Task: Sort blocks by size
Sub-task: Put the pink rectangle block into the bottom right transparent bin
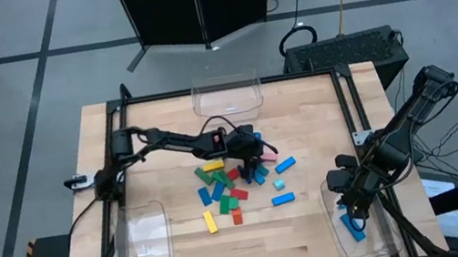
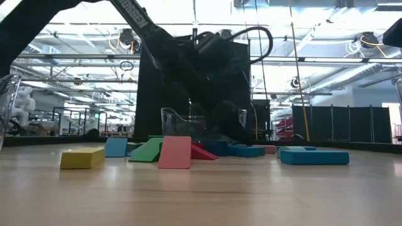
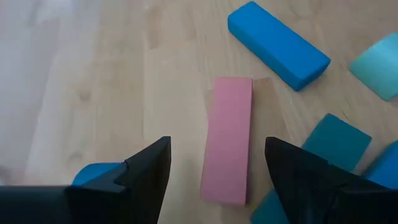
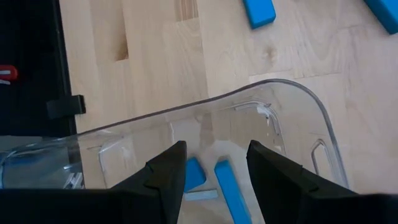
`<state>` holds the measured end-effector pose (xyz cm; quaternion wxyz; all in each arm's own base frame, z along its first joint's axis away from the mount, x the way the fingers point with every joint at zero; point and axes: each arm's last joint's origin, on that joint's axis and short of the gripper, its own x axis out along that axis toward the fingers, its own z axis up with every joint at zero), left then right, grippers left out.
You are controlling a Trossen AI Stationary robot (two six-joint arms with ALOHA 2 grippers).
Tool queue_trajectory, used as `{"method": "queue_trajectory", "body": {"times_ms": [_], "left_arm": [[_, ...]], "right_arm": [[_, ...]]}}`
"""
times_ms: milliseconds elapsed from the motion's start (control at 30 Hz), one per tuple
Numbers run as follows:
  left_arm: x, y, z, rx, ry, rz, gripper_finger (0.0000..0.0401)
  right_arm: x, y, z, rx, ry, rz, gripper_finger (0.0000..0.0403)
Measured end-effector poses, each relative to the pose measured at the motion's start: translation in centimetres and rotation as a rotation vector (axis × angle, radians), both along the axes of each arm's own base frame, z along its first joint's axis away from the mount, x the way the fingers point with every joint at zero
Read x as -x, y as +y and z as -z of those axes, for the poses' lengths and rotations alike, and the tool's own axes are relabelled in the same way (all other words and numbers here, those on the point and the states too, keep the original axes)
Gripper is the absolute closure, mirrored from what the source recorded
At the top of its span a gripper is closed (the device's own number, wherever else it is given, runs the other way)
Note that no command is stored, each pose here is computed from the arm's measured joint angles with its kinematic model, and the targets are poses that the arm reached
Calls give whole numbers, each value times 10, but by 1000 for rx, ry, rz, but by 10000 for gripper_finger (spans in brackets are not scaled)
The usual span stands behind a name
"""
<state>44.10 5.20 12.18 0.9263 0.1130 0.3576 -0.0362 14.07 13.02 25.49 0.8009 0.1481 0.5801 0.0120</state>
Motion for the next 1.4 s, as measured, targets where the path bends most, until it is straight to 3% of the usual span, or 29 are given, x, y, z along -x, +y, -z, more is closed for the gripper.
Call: {"method": "queue_trajectory", "body": {"times_ms": [233,600,800,1400], "left_arm": [[-11,2,9,31,38,-14,150],[-12,4,6,64,113,1,231],[-8,15,9,108,155,-54,259],[-6,20,6,105,149,-72,265]], "right_arm": [[0,0,0,1,0,0,238],[0,0,0,1,1,0,238],[0,0,0,1,1,1,238],[0,0,0,17,-14,0,239]]}}
